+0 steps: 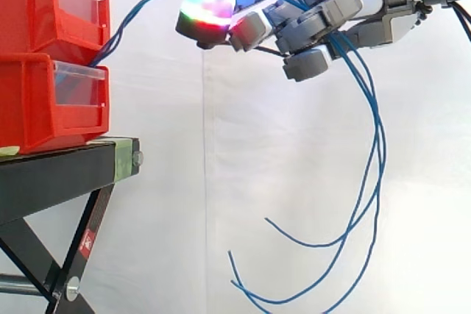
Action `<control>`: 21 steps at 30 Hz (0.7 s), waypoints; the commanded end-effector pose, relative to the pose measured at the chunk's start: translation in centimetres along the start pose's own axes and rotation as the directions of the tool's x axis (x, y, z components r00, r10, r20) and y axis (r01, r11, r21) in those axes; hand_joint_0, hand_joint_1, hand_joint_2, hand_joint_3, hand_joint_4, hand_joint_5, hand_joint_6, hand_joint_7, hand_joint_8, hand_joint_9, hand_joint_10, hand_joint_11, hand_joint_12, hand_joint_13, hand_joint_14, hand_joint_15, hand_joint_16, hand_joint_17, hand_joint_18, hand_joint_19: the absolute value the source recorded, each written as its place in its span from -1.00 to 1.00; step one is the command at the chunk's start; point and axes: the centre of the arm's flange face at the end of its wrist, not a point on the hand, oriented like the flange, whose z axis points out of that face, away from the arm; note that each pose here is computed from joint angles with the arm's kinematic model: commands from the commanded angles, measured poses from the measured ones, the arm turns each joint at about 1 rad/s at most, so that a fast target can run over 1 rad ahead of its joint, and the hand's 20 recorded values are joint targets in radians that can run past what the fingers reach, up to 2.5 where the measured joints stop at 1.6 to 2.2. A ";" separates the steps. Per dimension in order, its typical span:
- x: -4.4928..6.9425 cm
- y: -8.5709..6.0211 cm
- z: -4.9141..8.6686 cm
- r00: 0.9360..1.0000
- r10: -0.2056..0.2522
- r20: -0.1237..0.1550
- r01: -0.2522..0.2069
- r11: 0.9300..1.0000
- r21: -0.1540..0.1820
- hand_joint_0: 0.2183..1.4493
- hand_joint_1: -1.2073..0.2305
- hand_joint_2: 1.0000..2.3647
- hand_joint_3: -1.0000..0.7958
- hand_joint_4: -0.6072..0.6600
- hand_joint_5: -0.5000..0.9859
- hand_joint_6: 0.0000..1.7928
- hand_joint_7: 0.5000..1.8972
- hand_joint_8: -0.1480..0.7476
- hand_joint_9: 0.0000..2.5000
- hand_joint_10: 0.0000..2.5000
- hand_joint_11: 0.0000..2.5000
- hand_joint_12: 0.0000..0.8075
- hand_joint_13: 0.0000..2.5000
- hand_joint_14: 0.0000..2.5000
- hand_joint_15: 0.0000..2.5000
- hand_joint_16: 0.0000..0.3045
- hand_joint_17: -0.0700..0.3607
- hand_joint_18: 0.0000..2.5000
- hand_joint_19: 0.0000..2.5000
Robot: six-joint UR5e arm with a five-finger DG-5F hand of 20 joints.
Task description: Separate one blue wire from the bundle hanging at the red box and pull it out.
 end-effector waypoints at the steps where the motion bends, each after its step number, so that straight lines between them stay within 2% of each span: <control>1: 0.0 0.0 0.0 1.000 0.001 0.000 -0.001 1.000 0.000 -0.41 -0.28 -0.98 -0.25 0.35 -0.67 -0.06 -0.11 0.12 -0.25 -1.00 0.36 -0.11 -0.20 0.80 -0.17 -0.69 -0.18 -0.16 0.23; 8: 0.0 0.0 0.0 1.000 -0.001 0.000 0.001 1.000 0.000 -0.34 -0.24 -0.97 -0.20 0.33 -0.66 -0.06 -0.12 0.09 -0.24 -1.00 0.35 -0.12 -0.18 0.80 -0.17 -0.69 -0.19 -0.16 0.22; 12: 0.0 -0.1 0.0 1.000 0.000 0.001 0.000 1.000 0.002 -0.27 -0.48 -0.98 -0.26 0.31 -0.68 -0.06 -0.12 0.08 -0.31 -1.00 0.35 -0.12 -0.20 0.76 -0.13 -0.68 -0.16 -0.18 0.19; 15: -0.1 -0.1 -0.1 1.000 -0.004 -0.001 0.004 1.000 0.008 -0.23 -0.58 -0.98 -0.31 0.30 -0.69 -0.06 -0.12 0.07 -0.33 -1.00 0.34 -0.12 -0.20 0.75 -0.13 -0.69 -0.18 -0.19 0.18; 21: 0.0 -0.2 -0.1 1.000 -0.006 -0.003 0.006 1.000 0.010 -0.11 -0.61 -0.98 -0.31 0.27 -0.69 -0.07 -0.12 0.05 -0.38 -1.00 0.30 -0.12 -0.23 0.71 -0.11 -0.68 -0.17 -0.23 0.15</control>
